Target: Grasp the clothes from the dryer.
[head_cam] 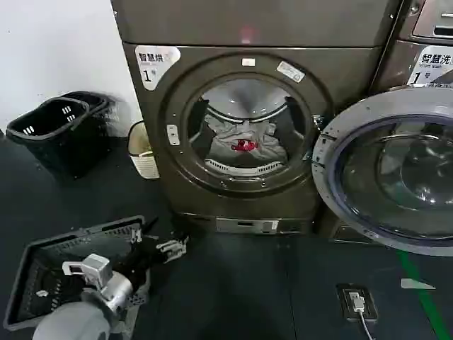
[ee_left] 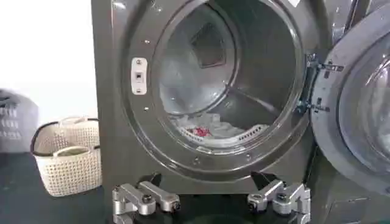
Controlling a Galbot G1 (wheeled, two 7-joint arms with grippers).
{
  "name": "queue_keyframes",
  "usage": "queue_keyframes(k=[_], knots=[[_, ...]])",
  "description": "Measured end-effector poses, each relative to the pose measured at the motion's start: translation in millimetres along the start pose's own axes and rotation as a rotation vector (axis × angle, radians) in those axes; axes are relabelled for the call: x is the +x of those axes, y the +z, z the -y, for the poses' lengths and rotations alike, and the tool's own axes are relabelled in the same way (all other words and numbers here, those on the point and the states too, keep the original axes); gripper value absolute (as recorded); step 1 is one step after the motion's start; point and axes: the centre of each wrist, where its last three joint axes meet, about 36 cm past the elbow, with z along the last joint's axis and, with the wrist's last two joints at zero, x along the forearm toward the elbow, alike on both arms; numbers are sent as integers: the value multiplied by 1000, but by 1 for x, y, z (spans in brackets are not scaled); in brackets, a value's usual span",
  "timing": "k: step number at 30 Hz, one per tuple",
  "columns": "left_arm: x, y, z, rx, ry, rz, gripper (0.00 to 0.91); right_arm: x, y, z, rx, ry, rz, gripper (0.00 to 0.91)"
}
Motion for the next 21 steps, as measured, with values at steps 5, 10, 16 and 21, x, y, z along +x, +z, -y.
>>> queue_keyframes(k=[5, 10, 16, 21], knots=[[-1, -1, 2, 0, 7, 5, 907, -1, 4, 0, 3, 8, 12, 907], [-4, 0, 3, -5, 4, 3, 907, -2, 6, -1, 12, 15, 17, 907], [-5, 1, 2, -7, 4, -3, 907, -1, 7, 4, 27, 24, 18, 907], [-5, 2, 3, -10, 7, -6, 907, 0, 10, 7, 31, 28, 16, 907]])
